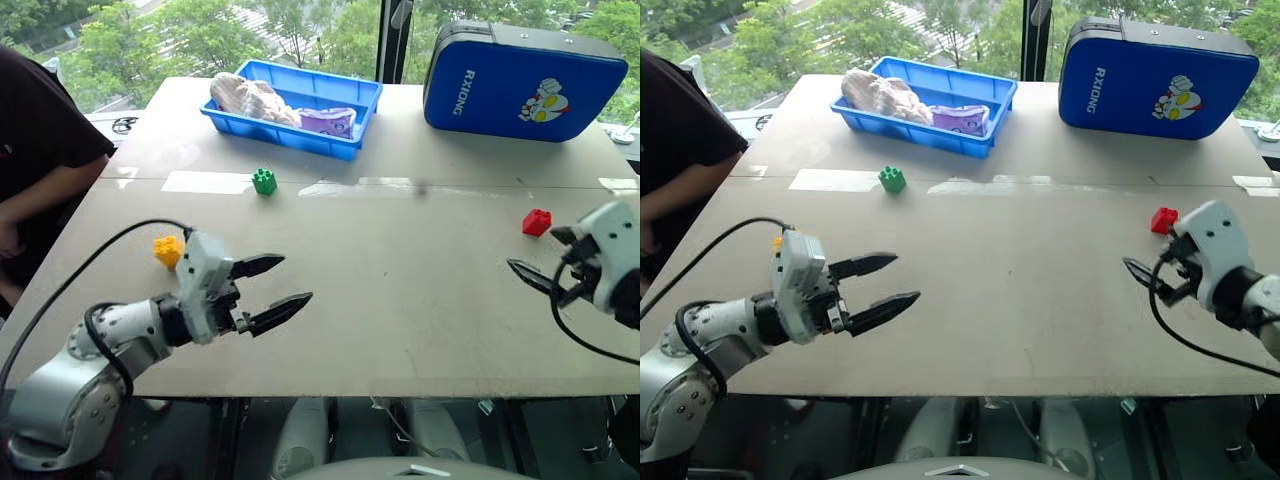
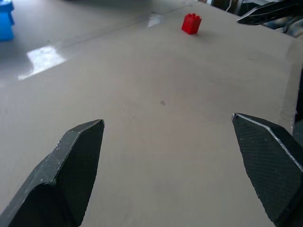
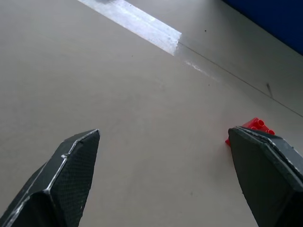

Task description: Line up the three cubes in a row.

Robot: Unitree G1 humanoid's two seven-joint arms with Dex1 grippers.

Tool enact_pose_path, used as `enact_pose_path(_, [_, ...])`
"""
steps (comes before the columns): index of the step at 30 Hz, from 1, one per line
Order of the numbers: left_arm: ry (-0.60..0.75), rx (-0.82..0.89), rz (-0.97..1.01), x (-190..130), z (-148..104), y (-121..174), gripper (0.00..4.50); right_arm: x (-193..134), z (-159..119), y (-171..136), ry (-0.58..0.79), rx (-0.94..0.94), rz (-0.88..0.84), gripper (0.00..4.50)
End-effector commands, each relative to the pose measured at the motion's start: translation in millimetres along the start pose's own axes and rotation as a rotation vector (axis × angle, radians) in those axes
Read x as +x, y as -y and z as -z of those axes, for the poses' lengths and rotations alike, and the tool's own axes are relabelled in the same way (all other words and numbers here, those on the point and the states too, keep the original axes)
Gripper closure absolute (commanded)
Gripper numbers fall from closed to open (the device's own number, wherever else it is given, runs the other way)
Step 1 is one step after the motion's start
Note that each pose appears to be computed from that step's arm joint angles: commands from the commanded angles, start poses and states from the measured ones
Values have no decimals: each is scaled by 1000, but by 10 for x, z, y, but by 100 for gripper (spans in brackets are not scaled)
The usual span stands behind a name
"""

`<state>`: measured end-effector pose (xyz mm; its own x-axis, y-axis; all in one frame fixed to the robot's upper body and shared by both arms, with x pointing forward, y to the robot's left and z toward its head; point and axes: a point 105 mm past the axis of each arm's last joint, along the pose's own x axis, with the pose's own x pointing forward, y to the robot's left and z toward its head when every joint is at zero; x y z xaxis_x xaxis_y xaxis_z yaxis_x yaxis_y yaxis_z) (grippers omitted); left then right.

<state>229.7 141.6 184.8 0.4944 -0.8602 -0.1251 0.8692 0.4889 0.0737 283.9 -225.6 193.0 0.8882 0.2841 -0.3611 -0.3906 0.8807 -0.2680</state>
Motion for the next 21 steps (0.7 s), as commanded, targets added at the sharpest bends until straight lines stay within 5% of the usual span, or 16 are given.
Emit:
enact_pose_path(1, [33,46,78,165,-138,76,8,203,97,276,-145,169,172,1])
enact_pose_path(8, [93,103,173,458,-310,141,8,430,182,680,-262,394,444,1])
enact_pose_path(21, [136,141,204,569,-416,199,8,800,220,913,-274,454,477,1])
